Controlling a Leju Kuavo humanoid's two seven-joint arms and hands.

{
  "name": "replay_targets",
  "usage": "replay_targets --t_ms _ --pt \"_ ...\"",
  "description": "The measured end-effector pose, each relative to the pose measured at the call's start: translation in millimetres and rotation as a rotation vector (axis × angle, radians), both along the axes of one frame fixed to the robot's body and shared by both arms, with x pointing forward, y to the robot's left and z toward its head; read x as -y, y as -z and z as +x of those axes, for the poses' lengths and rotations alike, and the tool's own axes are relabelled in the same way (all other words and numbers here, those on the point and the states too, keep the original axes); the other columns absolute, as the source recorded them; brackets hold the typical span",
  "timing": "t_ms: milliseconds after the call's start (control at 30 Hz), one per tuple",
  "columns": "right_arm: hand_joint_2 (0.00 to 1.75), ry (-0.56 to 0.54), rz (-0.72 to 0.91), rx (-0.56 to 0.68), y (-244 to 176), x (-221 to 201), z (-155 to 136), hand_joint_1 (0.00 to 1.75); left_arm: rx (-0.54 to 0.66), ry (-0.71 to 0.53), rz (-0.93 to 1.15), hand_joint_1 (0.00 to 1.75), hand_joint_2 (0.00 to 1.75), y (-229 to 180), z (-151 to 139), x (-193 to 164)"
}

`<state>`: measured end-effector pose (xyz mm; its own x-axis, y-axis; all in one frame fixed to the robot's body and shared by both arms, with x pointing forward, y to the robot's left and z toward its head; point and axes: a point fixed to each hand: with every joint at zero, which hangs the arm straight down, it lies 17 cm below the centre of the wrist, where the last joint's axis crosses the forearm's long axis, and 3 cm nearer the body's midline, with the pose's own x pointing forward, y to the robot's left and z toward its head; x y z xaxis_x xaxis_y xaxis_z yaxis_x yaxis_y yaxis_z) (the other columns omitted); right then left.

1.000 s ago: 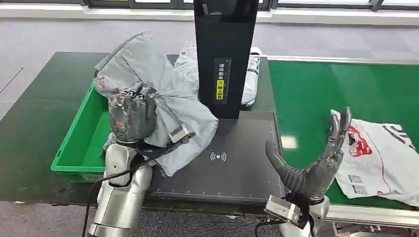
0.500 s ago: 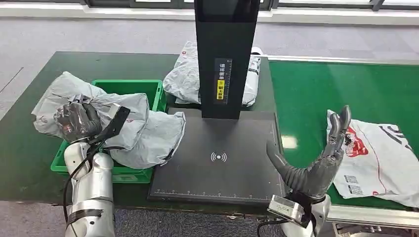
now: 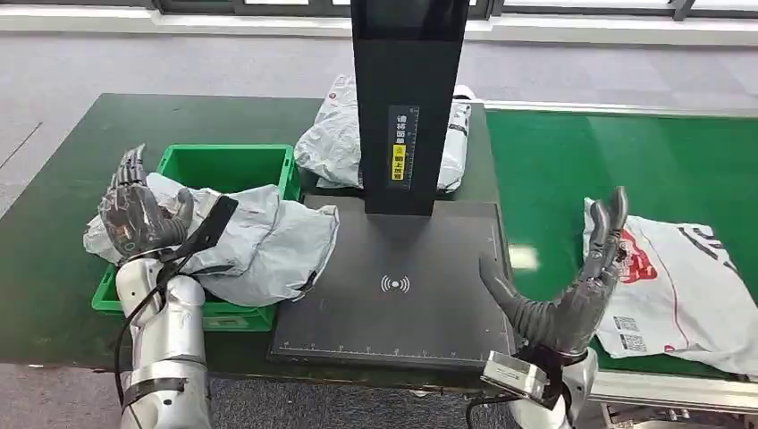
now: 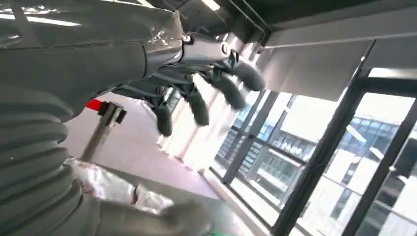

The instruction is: Moved the parcel from conveyor to table for the left to box.

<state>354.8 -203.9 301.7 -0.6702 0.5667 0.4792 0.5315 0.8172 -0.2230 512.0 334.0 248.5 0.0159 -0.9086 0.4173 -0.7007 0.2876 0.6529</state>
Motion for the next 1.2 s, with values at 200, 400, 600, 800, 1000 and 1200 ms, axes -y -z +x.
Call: replay_targets --t_ms 200,400,600,800,1000,1200 --pt "1.75 0.0 -0.002 0.0 -0.1 -0.2 0.1 0.0 0.03 -0.01 -0.002 0.0 1.75 -10.0 -4.1 -3.3" --pt "1.75 0.03 -0.01 -0.004 2.6 6.2 6.0 0.0 0.15 0.018 -0.028 0.0 1.75 -30.2 -19.0 -11.1" --pt "1.75 0.164 -0.126 -0.061 23.8 33.1 39.8 0.0 0.404 -0.014 -0.247 0.0 1.75 -55.0 -65.0 -49.7" --pt "1.75 0.361 -0.21 -0.21 64.5 99.2 87.2 0.0 0.663 0.132 -0.6 0.0 1.75 -72.2 -101.9 -39.8" --pt "1.75 0.601 -0.347 -0.414 114.0 184.7 103.7 0.0 0.719 0.691 -0.912 0.0 1.75 -97.3 -95.1 21.2" --pt "1.75 0.851 -0.36 -0.63 150.9 270.7 79.6 0.0 0.715 0.978 -1.031 0.0 1.75 -103.7 -99.0 50.3"
